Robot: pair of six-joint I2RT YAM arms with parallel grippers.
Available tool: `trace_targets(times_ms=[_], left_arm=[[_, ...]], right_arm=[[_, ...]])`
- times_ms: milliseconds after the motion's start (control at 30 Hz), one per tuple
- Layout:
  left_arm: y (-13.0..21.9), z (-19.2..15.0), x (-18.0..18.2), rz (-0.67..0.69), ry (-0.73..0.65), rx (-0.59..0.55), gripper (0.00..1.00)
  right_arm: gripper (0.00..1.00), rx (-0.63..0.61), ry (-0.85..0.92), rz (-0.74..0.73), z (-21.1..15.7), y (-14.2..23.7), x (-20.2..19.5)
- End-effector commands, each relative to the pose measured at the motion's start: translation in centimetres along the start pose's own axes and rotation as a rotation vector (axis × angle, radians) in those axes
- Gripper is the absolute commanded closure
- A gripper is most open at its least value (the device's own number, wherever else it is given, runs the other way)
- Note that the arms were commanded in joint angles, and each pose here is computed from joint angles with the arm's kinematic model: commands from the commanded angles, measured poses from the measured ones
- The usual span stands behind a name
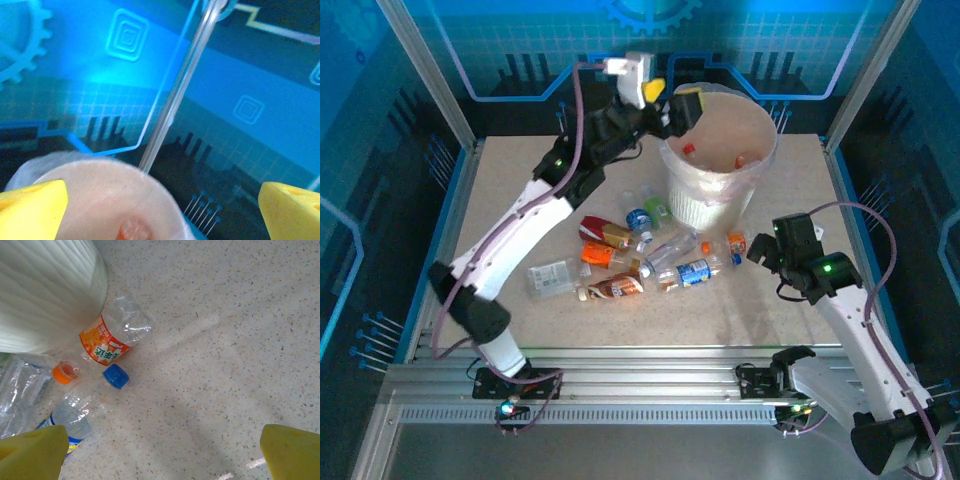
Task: Put the plastic bottles in the bin
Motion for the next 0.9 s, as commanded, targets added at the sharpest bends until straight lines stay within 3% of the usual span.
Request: trace_targets(times_ms=[0,167,567,867], left_arm=[[3.2,-1.7,2.0,0.159,0.026,-0.002,0.01],[9.7,-5.4,6.0,0.422,0.133,-0.002,0.01],[25.5,-17.6,13.7,1.029,0.602,0.011,0.01],[29.0,-25.6,15.1,1.266,0.864,0.127,0.01]], right_arm=[[0.00,-0.010,-0.020,-0.004,0.2,-0.3,-0.2],[0.00,0.005,-0.003,-0.003,0.2,-1.0,0.2],[0.00,0.042,0.015,0.011,0.1,-2.4,1.1],[0.00,0.077,0.021,0.011,-0.2,-3.1,1.5]])
Point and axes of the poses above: each hand's point on the last joint's axis, 136 mm out from that joint toward the fingers, its own y axis back along the fingers, its own x axis along the line the jaws close on, z = x × y, the point moved 6 cm from there along y, back along the fingers, and after that the axes turned 4 degrees about -y, right-handed, at the moved point
